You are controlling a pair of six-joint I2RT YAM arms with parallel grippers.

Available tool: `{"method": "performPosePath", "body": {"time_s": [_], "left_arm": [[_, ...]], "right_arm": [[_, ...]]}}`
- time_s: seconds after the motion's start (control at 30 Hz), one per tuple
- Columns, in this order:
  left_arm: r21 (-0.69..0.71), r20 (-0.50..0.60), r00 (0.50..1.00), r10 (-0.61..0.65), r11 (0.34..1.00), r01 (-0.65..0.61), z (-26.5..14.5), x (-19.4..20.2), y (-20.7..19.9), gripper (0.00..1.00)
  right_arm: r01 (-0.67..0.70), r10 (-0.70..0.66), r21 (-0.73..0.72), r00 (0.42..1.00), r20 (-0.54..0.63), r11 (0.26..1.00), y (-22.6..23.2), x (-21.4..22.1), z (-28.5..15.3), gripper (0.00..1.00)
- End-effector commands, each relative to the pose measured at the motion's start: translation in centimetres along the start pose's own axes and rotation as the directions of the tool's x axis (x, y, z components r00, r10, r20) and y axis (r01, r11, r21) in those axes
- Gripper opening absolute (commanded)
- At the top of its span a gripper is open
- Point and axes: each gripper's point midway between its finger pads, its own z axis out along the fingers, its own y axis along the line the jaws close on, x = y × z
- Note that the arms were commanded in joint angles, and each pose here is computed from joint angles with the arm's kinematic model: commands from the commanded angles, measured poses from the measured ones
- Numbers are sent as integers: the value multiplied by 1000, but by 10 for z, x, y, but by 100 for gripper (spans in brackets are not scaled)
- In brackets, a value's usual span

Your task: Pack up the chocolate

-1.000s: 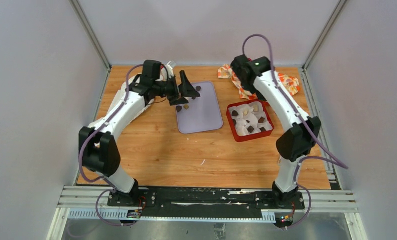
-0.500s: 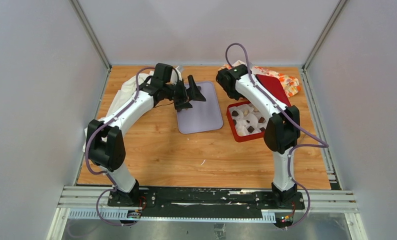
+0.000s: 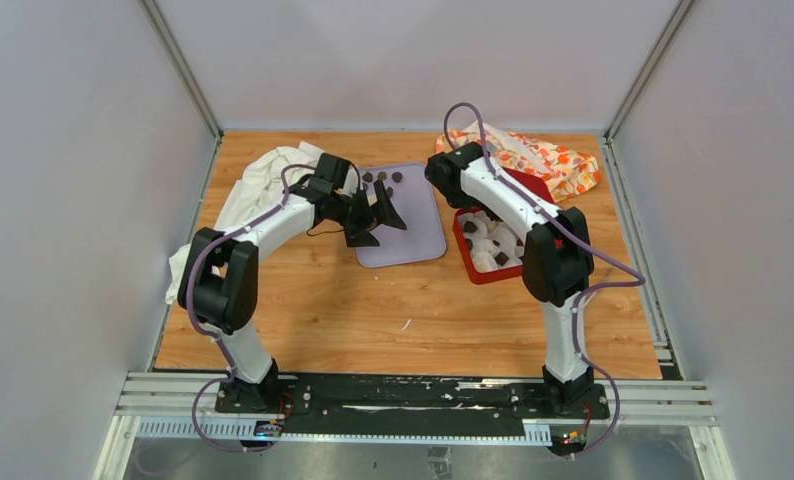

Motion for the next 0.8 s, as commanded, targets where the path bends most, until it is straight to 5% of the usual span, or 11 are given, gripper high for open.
{"method": "performPosePath", "body": {"time_s": [0.0, 0.77], "left_arm": [[51, 7, 1000, 10, 999, -10, 1, -4, -8, 99], [54, -14, 999, 52, 997, -51, -4, 0, -11, 100]], "right_arm": [[19, -17, -53, 1000, 21, 998, 24, -3, -8, 0], [48, -46, -81, 998, 32, 996, 55, -9, -11, 0]]}}
